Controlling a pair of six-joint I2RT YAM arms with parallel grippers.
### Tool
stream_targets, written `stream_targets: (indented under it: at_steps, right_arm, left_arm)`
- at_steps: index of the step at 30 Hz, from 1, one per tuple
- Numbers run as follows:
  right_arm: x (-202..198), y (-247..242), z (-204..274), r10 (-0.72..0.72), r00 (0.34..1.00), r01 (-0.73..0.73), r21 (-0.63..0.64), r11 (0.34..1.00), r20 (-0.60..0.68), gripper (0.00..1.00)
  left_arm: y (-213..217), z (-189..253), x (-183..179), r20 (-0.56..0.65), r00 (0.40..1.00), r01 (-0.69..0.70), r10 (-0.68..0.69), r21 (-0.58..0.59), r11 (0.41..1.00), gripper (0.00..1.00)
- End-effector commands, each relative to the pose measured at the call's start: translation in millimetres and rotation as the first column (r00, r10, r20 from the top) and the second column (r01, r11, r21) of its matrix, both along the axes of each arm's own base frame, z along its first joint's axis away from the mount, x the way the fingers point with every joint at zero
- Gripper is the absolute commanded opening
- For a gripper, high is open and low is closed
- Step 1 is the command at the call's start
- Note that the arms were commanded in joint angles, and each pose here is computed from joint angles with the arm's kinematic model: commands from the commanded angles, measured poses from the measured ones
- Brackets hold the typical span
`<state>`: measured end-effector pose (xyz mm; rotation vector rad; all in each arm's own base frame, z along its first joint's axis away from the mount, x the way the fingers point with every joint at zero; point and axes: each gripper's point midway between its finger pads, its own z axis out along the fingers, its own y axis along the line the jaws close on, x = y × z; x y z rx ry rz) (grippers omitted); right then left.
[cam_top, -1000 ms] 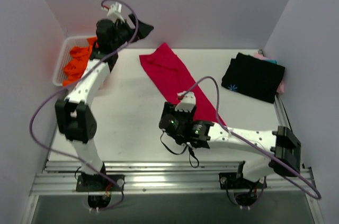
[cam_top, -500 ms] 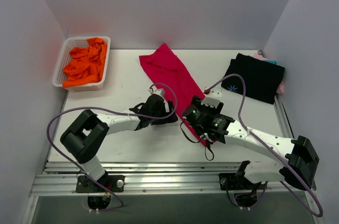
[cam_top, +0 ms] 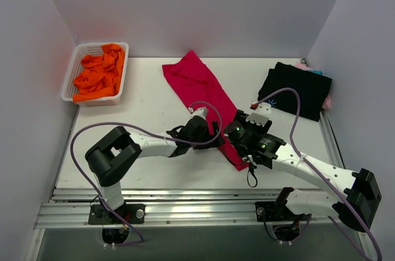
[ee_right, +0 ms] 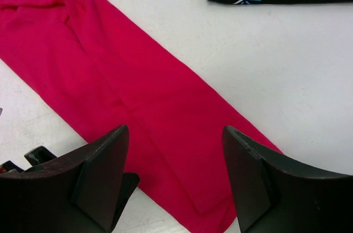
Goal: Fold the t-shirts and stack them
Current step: Rotate the tshirt 90 degrees
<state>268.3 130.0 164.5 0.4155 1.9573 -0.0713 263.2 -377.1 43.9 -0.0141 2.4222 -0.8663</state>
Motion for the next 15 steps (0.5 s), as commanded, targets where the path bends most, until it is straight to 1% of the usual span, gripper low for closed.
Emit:
stream_targets:
  at_steps: [1,4,5,6,8,9,11,12,15]
  right_arm:
    - [-3.1,-19.4,2.8,-0.048,0.999,0.049,-0.030,0.998,0.016,0.64]
    - [-4.8,-22.7,2.4,-0.049,0.999,0.050,-0.025,0.998,0.015,0.64]
    - [-5.2,-22.9,2.4,-0.048,0.999,0.049,-0.022,0.999,0.016,0.64]
    - [-5.5,-23.7,2.6,-0.049,0.999,0.049,-0.020,0.999,0.016,0.64]
    - [-7.0,-26.9,4.5,-0.053,0.998,0.053,-0.022,0.998,0.019,0.64]
    - [-8.1,-28.7,4.2,-0.055,0.998,0.055,-0.023,0.998,0.018,0.64]
    - [-9.4,-31.7,6.6,-0.060,0.998,0.060,-0.018,0.998,0.026,0.64]
    - [-9.7,-33.2,7.2,-0.063,0.998,0.063,-0.016,0.998,0.028,0.64]
    - [-11.3,-36.0,7.4,-0.063,0.997,0.064,-0.005,0.998,0.033,0.64]
  left_arm:
    - [-5.9,-24.6,-1.4,-0.047,0.999,-0.009,0.011,0.036,0.999,0.94]
    - [-9.1,-36.1,4.4,-0.051,0.998,-0.020,0.023,0.060,0.998,0.97]
    - [-8.9,-43.8,4.8,-0.063,0.998,-0.021,0.025,0.072,0.997,0.96]
    - [-10.9,-44.8,5.7,-0.063,0.998,-0.017,0.022,0.070,0.997,0.90]
    - [-16.5,-46.7,7.2,-0.063,0.998,-0.010,0.013,0.055,0.998,0.74]
    - [-17.4,-51.8,5.6,-0.076,0.997,-0.002,0.006,0.054,0.999,0.49]
    - [-21.6,-52.5,6.8,-0.078,0.997,0.007,-0.003,0.041,0.999,0.17]
    - [-21.3,-58.2,5.7,-0.092,0.996,0.010,-0.006,0.048,0.999,0.03]
    - [-22.0,-66.1,5.5,-0.099,0.995,0.018,-0.014,0.046,0.999,0.02]
